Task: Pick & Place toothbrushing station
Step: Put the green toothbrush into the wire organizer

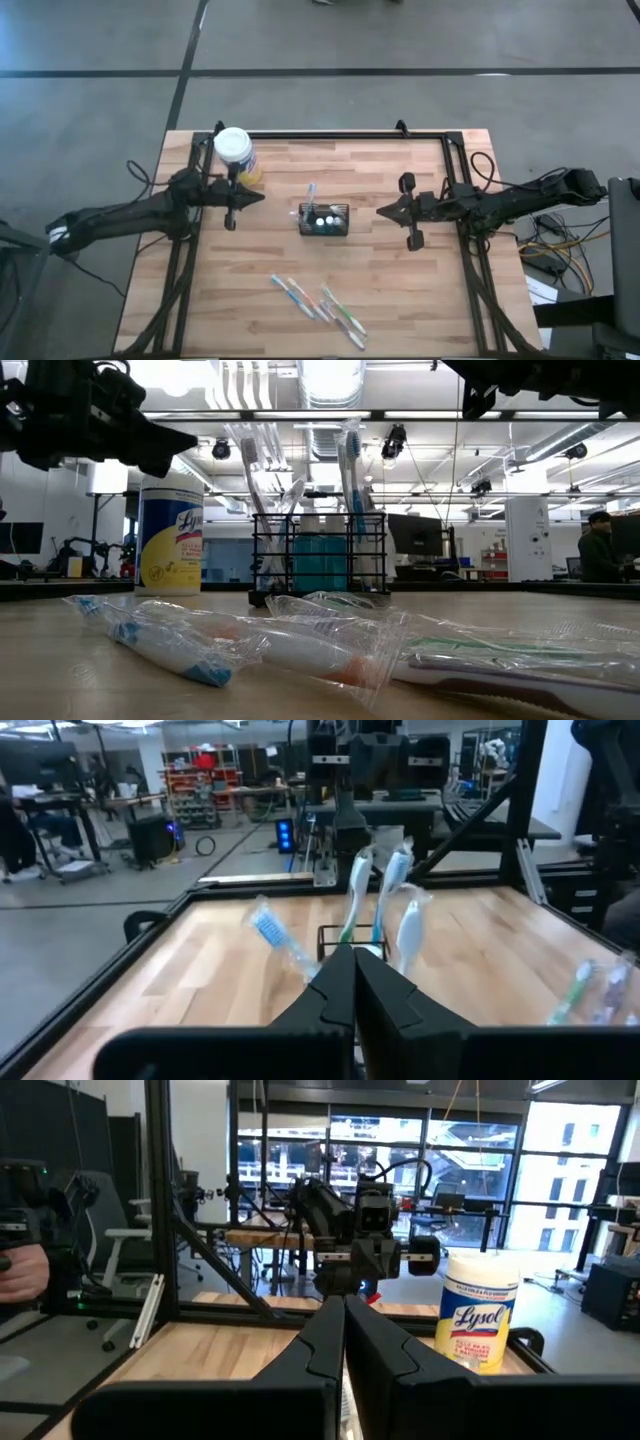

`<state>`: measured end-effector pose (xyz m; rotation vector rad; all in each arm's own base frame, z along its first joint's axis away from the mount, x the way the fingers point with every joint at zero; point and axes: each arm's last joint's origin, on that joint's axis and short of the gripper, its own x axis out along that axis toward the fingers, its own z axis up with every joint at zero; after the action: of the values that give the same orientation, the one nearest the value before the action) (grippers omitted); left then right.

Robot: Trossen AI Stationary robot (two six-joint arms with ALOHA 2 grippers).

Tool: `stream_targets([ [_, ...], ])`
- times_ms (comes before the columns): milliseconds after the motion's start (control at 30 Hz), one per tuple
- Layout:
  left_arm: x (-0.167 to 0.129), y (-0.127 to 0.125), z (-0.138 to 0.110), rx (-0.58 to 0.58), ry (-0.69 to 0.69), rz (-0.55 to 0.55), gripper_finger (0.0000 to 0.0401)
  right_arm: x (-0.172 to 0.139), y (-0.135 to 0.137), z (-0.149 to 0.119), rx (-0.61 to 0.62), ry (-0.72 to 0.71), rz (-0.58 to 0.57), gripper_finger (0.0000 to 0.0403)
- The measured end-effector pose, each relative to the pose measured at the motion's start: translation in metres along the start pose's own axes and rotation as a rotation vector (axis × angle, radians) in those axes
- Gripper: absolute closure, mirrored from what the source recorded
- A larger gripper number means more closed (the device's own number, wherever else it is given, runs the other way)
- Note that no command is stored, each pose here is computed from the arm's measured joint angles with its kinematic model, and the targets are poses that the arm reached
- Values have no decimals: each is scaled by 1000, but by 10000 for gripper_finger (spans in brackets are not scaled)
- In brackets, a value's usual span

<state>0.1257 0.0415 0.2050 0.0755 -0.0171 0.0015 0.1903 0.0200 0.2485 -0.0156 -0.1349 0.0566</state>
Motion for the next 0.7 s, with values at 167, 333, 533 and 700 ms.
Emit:
stream_targets([
  [167, -5, -1, 20, 13, 9, 2, 400, 0, 0, 1, 2, -2, 0, 394],
  [333, -19, -2, 39, 60, 15, 113, 400, 0, 0, 0, 8, 4, -13, 394],
  [533, -31, -2, 42, 131, -11, 287, 400, 2, -1, -4, -3, 30, -56, 394],
  [700, -31, -1, 32, 147, 18, 342, 400, 5, -2, -8, -9, 45, -83, 394],
])
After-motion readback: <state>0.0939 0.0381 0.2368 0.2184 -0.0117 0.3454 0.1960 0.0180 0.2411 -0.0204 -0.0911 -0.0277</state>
